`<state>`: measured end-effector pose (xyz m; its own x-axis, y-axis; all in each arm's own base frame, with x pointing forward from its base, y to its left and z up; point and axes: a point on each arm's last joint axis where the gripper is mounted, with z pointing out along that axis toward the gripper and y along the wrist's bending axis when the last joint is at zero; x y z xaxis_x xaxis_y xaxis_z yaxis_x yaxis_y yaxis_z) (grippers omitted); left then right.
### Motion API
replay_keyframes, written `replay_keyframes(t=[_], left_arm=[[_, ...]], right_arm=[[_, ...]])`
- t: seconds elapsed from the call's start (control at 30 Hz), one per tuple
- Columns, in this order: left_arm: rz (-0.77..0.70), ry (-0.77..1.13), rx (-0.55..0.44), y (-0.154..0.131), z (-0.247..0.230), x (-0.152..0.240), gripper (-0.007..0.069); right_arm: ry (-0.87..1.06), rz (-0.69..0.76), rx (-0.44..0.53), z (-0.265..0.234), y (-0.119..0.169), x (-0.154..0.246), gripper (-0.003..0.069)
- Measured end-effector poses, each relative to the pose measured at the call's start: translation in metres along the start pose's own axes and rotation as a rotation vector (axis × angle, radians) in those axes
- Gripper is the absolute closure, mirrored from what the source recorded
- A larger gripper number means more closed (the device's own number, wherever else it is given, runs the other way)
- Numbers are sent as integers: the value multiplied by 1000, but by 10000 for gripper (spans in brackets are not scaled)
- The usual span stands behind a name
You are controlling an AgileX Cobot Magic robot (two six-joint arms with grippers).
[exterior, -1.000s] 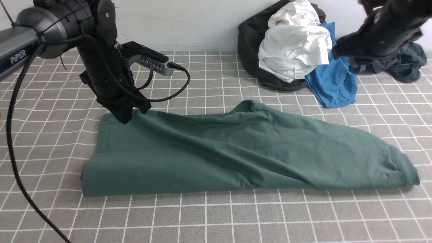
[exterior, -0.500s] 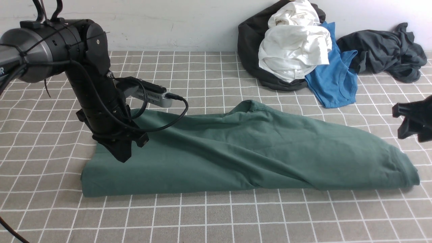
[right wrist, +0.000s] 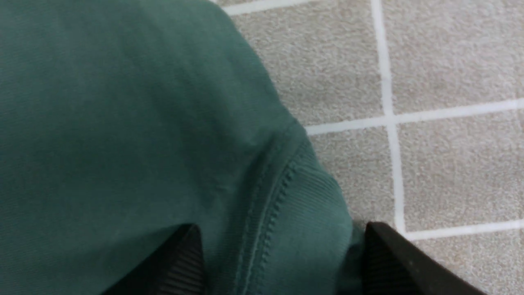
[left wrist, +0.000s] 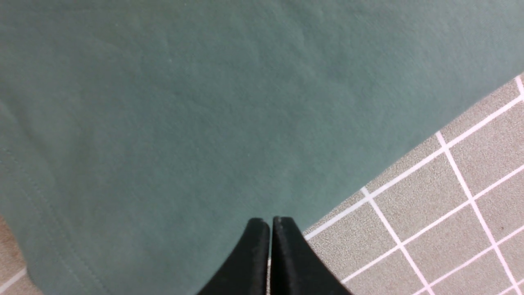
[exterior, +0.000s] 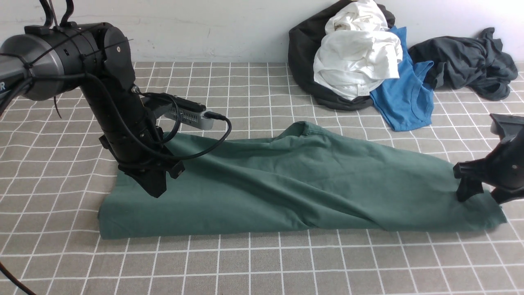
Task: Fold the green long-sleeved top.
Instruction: Use the right arm to clamp the right edge of the fabric, then use the right arm to drag the right edge of the fabric to the left and folds it over the left edge
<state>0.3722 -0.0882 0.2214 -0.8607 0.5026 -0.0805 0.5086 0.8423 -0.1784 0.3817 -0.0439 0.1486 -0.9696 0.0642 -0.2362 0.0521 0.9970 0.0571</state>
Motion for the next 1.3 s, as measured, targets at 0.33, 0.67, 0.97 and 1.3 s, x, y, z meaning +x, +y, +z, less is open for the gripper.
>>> replay_keyframes(t=[0.33,0.67,0.97,1.3], left_arm=[[9,-10,-3,-1,-4,1,632],[53,-221,-76,-28,-87,25,632],[90,-421,-105,-60,-154,63,632],[86,-544,-113,-82,-192,96,632]], right_arm=[[-54,-82,35,-29,7,-3,575],[-306,-56,309,-178,-4,-16,575],[-535,-356,-142,-266,122,-23,575],[-410,-622,-387,-168,293,-19,575]])
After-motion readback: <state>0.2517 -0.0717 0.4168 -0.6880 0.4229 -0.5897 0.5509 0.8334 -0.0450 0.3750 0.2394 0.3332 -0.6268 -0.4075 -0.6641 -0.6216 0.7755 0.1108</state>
